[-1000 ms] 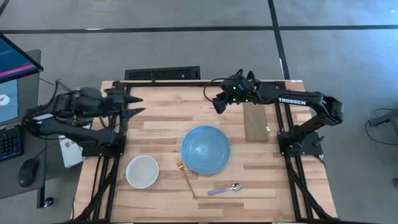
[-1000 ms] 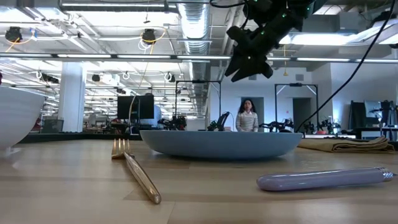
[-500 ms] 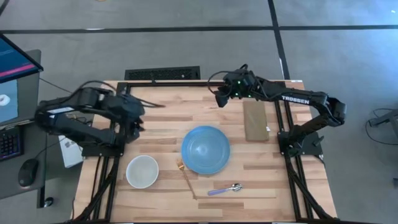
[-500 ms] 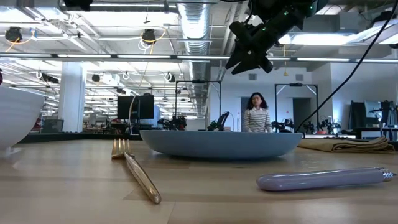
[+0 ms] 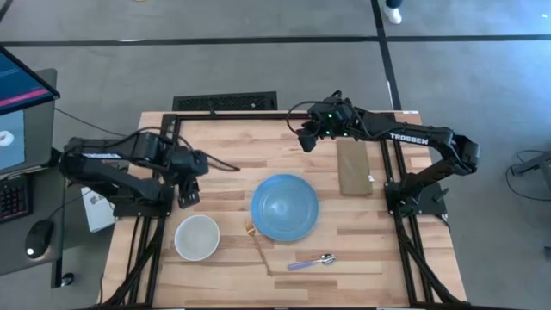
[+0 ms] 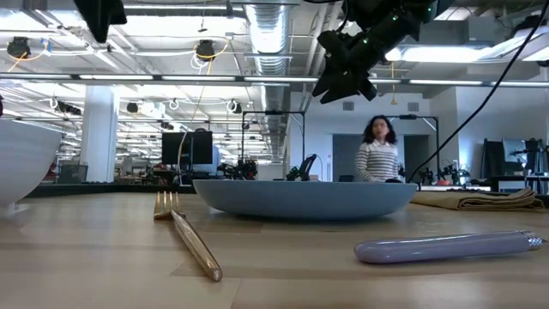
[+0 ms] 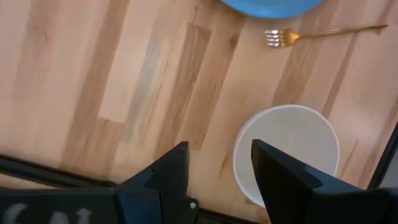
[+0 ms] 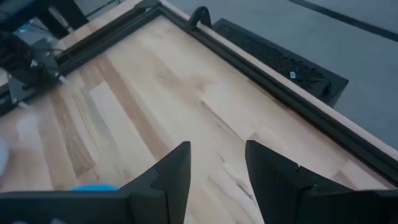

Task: Set table place
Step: Stack the white bowl on the blue plate

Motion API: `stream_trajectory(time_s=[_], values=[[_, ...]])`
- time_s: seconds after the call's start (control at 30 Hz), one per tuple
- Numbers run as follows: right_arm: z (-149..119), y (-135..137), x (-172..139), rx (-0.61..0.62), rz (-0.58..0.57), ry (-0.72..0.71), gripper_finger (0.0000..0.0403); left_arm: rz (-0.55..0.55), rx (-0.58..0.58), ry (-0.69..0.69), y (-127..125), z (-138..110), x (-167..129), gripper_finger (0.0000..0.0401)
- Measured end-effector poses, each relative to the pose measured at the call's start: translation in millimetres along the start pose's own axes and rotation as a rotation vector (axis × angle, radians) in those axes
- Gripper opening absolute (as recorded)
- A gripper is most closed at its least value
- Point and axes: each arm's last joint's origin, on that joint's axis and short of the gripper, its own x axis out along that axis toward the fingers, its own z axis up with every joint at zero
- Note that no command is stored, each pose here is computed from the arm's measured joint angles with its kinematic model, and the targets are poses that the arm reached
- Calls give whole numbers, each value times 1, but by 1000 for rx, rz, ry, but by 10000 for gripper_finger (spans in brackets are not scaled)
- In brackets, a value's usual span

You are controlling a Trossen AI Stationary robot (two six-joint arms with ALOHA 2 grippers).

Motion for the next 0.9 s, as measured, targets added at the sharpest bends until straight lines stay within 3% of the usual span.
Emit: stream_trajectory(time_s=[0.37, 0.57, 0.9], values=[[0, 0, 0, 1, -3, 5, 176, -60, -72, 15, -18, -35, 52, 164], [0, 0, 0, 1, -3, 4, 175, -21, -69, 104, -25, -54, 78, 164], [0, 0, 0, 1, -3, 4, 177, -36, -81, 91, -34, -67, 108, 164]])
